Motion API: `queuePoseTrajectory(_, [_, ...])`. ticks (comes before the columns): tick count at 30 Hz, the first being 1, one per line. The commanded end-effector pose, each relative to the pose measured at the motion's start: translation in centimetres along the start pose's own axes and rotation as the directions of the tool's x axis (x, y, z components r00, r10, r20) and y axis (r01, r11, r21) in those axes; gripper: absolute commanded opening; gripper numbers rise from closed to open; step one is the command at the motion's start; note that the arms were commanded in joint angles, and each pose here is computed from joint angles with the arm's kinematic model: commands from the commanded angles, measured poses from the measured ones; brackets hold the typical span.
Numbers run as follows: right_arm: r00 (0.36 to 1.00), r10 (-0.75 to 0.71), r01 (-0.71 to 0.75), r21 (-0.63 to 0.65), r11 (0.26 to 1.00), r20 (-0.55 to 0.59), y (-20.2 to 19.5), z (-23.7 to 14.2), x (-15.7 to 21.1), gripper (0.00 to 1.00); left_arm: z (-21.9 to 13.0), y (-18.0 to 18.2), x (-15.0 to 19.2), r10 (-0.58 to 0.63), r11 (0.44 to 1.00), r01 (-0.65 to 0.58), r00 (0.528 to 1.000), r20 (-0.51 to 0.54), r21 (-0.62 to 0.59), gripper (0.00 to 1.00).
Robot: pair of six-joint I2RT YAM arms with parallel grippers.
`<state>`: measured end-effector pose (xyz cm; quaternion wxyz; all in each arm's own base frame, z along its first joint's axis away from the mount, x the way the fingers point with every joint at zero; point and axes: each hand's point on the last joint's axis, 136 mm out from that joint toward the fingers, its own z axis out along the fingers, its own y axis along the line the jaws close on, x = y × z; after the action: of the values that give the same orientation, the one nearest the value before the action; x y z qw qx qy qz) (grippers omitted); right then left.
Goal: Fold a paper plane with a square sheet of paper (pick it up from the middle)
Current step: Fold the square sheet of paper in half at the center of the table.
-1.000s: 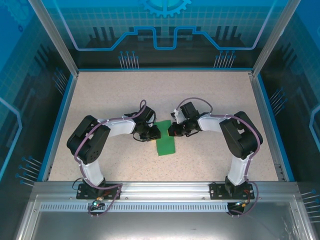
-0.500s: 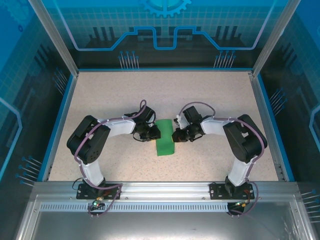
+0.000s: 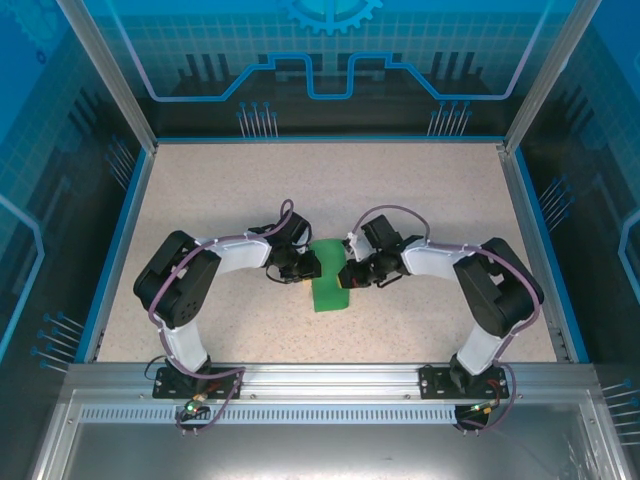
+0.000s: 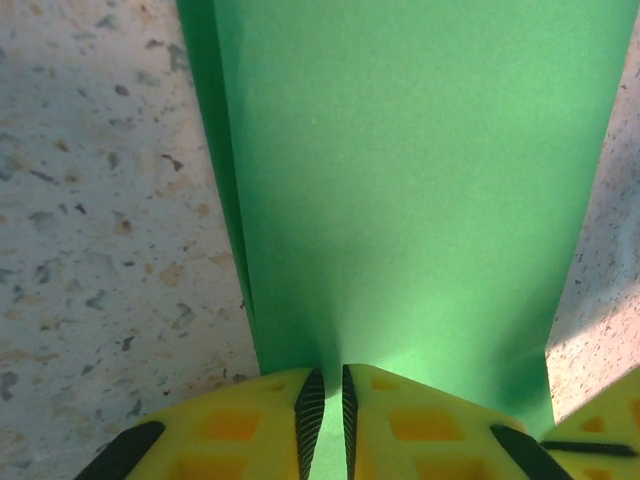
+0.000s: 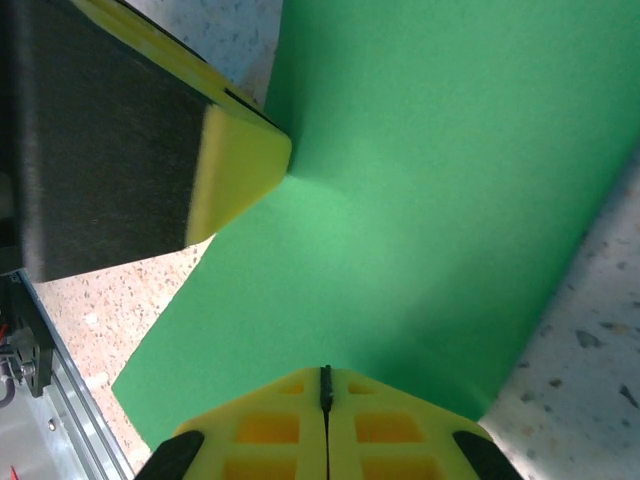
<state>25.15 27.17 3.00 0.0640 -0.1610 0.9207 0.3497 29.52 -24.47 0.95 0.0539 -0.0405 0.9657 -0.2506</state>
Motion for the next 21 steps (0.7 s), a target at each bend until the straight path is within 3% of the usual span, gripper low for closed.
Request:
queuePoseTrajectory(1, [0.999,0.019,-0.019,-0.005,1.0,-0.035,-0.3,1.2,0.5,0.06,1.4,6.4,3.9,-0.065,0.969,0.034,0.991,-0.117,-0.245,0.2])
queuePoseTrajectory(21, [0.986,0.083,-0.074,0.068,0.995,-0.147,-2.9,-0.3,8.1,0.06,1.4,6.6,3.9,-0.053,0.965,0.017,0.99,-0.13,-0.262,0.2])
